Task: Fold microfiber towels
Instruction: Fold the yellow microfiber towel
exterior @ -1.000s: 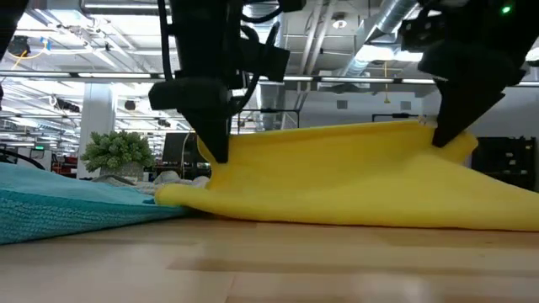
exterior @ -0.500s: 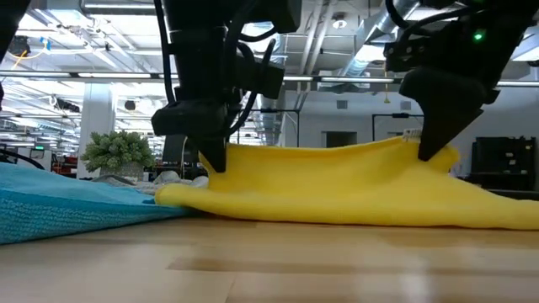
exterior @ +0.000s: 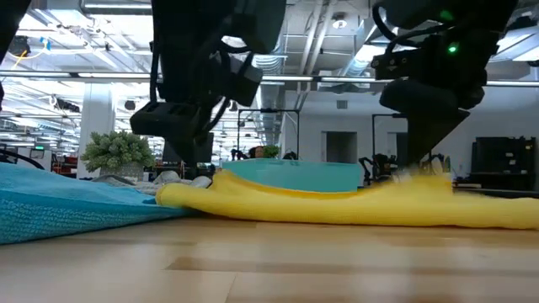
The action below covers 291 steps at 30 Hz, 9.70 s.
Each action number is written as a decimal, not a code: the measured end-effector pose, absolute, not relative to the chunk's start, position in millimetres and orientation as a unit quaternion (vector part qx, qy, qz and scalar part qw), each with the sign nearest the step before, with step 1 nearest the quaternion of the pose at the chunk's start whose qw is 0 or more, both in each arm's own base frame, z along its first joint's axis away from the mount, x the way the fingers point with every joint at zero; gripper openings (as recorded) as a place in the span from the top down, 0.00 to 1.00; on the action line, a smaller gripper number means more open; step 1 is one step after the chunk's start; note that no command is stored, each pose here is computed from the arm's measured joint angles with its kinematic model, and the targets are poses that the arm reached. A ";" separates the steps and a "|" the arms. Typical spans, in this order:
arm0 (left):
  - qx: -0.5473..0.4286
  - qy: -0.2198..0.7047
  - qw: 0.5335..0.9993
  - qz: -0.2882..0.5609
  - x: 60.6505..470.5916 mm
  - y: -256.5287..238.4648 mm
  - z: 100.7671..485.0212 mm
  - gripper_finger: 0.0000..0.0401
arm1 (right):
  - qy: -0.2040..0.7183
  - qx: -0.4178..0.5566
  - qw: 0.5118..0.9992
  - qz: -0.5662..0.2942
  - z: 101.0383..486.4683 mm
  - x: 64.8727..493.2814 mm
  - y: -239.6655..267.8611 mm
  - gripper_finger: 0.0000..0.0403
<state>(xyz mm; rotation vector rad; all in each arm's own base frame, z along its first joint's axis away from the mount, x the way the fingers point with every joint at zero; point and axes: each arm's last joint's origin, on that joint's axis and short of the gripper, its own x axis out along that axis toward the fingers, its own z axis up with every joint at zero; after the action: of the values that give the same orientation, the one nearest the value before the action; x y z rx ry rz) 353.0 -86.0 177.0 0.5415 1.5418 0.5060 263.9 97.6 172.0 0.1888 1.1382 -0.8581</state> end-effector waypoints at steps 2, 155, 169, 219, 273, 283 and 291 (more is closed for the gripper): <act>0.245 0.677 0.652 0.237 350.5 -84.0 181.3 0.41 | 0.521 0.085 0.752 -0.395 172.1 264.6 95.5 0.63; 0.177 0.573 0.797 0.074 322.8 -63.9 170.3 0.97 | 0.422 -0.001 0.852 -0.309 158.5 244.4 50.0 0.95; 0.172 0.567 0.802 0.082 324.2 -62.8 170.8 0.97 | 0.431 0.038 0.845 -0.315 151.5 248.2 23.8 0.90; 0.019 0.615 0.767 0.182 250.0 -117.3 124.6 0.45 | 0.331 0.077 0.901 -0.271 146.1 257.8 37.8 0.58; -0.026 0.219 0.969 0.113 306.2 -42.2 159.3 0.64 | 0.333 0.074 0.872 -0.352 93.5 277.2 13.6 0.68; -0.001 0.296 0.939 0.175 312.0 -33.9 108.9 0.67 | 0.285 0.079 0.899 -0.325 127.6 274.5 27.2 0.68; -0.030 0.320 0.928 0.190 310.3 -33.9 95.0 0.69 | 0.283 0.058 0.882 -0.372 111.5 274.9 27.0 0.68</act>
<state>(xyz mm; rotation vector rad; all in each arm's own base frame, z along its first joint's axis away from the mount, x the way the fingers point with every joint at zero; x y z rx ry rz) 310.3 -33.9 95.0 -0.0624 0.6554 0.3890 274.9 27.0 111.5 0.1206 0.5886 -0.7746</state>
